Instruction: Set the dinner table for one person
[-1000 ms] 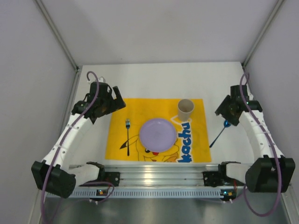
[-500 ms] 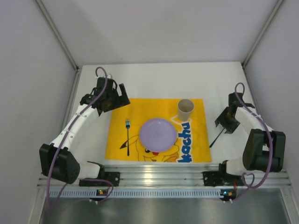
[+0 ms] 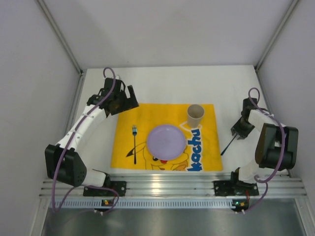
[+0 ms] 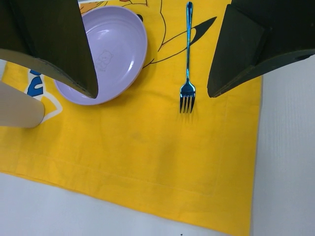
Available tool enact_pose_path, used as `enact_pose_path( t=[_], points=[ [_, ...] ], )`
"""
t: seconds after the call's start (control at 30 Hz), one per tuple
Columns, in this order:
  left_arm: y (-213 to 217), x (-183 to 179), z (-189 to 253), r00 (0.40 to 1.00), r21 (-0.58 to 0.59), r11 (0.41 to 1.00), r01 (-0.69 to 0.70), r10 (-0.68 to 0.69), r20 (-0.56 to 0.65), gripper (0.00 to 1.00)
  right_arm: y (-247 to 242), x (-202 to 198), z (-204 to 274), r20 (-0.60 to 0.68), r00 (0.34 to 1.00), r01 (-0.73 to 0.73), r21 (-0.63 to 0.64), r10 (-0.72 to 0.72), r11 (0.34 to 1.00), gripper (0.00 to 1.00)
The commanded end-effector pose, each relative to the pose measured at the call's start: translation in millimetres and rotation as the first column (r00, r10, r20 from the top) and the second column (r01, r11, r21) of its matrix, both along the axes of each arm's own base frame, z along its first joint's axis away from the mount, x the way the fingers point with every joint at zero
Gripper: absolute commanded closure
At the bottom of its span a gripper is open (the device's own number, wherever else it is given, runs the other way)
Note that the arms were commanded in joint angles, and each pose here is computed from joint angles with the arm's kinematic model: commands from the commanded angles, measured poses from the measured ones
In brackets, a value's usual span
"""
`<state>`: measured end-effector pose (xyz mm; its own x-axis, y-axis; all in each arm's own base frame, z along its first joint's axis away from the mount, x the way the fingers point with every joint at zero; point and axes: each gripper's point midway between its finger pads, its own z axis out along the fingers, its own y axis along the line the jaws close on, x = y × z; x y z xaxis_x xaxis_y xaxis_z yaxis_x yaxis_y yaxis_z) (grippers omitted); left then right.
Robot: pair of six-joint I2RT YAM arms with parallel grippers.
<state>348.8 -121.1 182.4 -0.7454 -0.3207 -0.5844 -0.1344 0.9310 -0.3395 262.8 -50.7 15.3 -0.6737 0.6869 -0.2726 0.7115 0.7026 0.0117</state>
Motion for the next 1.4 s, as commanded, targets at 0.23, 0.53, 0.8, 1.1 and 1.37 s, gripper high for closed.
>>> enact_pose_path(
  t=[0.23,0.53,0.8,1.1,1.37],
  points=[
    [-1,14,26,0.997,0.002,1.000,0.003,-0.003,0.076,0.02,-23,12,-28,-0.004,1.000,0.011,-0.036,-0.011,0.999,0.99],
    [-7,16,27,0.998,-0.025,1.000,0.007,-0.006,0.062,0.02,-31,24,1,0.044,0.999,-0.021,-0.079,0.025,0.997,1.00],
    [-18,17,28,0.999,-0.085,0.996,0.023,-0.019,0.047,0.02,-16,35,98,0.185,0.972,-0.117,-0.150,0.145,0.982,1.00],
    [-18,19,33,0.999,-0.081,0.997,0.015,-0.011,0.049,0.02,126,7,124,0.283,0.841,-0.474,-0.028,0.462,0.880,1.00],
    [-14,10,45,0.999,-0.071,0.997,0.021,-0.018,0.048,0.02,180,-19,75,0.296,0.801,-0.565,0.088,0.520,0.820,1.00]
  ],
)
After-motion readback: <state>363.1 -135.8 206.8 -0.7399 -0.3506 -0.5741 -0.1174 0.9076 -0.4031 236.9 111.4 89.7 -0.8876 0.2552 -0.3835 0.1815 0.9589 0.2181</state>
